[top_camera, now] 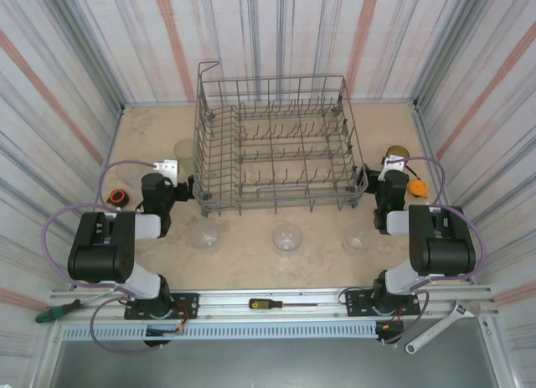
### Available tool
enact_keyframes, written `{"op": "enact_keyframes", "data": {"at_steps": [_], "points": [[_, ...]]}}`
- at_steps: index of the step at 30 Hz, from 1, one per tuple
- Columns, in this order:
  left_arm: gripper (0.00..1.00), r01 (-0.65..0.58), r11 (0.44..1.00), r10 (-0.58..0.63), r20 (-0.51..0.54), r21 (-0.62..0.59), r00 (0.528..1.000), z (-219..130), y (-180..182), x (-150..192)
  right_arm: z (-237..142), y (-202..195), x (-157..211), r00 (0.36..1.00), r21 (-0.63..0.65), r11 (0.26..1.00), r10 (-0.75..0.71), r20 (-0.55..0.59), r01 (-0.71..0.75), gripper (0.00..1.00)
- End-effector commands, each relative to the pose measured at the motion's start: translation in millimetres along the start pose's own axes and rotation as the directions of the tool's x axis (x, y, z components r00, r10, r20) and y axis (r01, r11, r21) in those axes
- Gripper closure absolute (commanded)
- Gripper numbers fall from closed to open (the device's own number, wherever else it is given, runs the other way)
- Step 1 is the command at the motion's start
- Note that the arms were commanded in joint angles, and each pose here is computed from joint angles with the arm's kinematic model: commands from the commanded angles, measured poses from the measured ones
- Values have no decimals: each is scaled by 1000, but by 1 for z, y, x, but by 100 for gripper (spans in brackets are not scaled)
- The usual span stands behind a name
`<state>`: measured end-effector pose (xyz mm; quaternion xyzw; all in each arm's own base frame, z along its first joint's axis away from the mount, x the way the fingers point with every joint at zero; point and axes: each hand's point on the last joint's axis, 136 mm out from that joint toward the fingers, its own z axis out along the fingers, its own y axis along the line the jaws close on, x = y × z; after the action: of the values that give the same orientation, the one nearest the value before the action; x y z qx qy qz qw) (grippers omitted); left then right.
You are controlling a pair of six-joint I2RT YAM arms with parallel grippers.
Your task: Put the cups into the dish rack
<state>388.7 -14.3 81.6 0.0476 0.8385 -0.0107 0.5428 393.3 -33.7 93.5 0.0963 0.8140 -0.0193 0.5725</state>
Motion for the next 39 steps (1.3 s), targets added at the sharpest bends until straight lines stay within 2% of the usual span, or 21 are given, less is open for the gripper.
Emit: {"op": "enact_keyframes", "data": {"at_steps": [1, 24, 29, 39], "points": [[1, -6, 1000, 6, 27, 6, 1000, 2, 1, -12, 2, 10, 12, 998, -47, 998, -35, -50, 33, 1], [1, -6, 1000, 6, 26, 7, 1000, 2, 1, -11, 2, 9, 12, 998, -48, 998, -33, -50, 31, 1], [1, -28, 999, 27, 37, 27, 999, -1, -5, -18, -3, -2, 4, 1000, 34, 999, -15, -21, 16, 1], [1, -39, 995, 37, -23, -95, 999, -11, 4, -38, -24, -3, -18, 999, 106, 994, -34, -8, 35, 1]]}}
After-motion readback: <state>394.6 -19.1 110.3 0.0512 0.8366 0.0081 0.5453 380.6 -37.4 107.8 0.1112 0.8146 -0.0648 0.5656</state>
